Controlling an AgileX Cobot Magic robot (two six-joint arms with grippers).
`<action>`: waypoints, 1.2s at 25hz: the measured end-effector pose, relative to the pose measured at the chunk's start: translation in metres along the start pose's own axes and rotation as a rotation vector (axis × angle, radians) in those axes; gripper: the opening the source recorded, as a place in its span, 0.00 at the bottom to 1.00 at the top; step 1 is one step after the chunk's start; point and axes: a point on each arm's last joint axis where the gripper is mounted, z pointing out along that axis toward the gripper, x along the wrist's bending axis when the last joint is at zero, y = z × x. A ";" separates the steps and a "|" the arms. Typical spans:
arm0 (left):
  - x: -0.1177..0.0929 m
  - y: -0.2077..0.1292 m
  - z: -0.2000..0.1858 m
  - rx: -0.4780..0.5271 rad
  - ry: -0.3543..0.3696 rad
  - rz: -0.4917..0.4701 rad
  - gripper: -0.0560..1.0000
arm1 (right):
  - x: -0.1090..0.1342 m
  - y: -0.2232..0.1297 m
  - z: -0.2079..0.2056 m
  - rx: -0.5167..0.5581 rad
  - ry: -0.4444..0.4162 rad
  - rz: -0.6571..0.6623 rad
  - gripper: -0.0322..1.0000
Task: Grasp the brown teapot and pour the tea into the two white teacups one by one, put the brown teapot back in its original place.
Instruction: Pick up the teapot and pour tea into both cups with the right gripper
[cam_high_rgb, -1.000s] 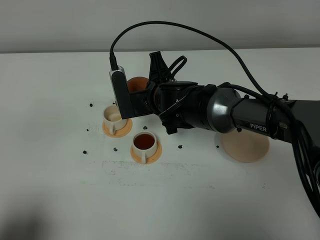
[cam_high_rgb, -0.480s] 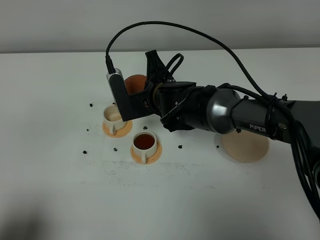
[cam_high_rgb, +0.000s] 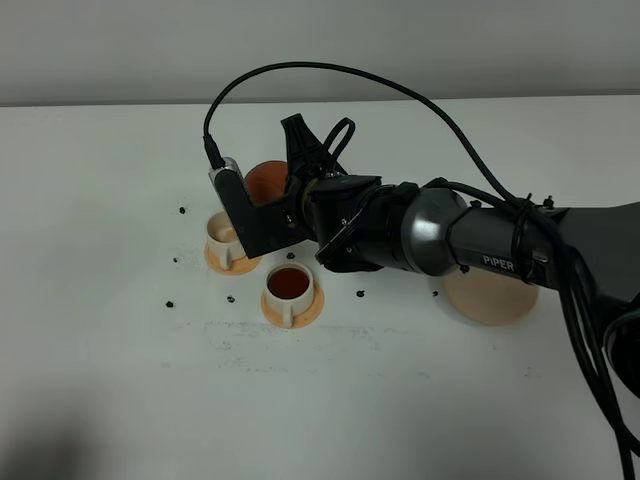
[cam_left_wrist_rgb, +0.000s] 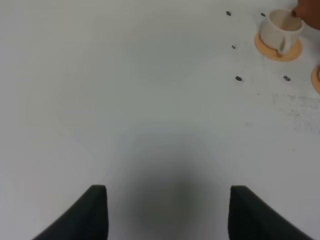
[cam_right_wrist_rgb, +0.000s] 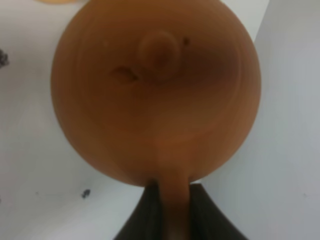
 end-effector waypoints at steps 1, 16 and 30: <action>0.000 0.000 0.000 0.000 0.000 0.000 0.53 | 0.000 0.000 0.000 0.003 -0.006 -0.014 0.11; 0.000 0.000 0.000 0.000 0.000 0.001 0.53 | -0.004 0.001 -0.002 0.029 -0.048 -0.104 0.11; 0.000 0.000 0.000 0.000 0.000 0.001 0.53 | -0.006 0.000 -0.002 0.040 -0.069 -0.143 0.11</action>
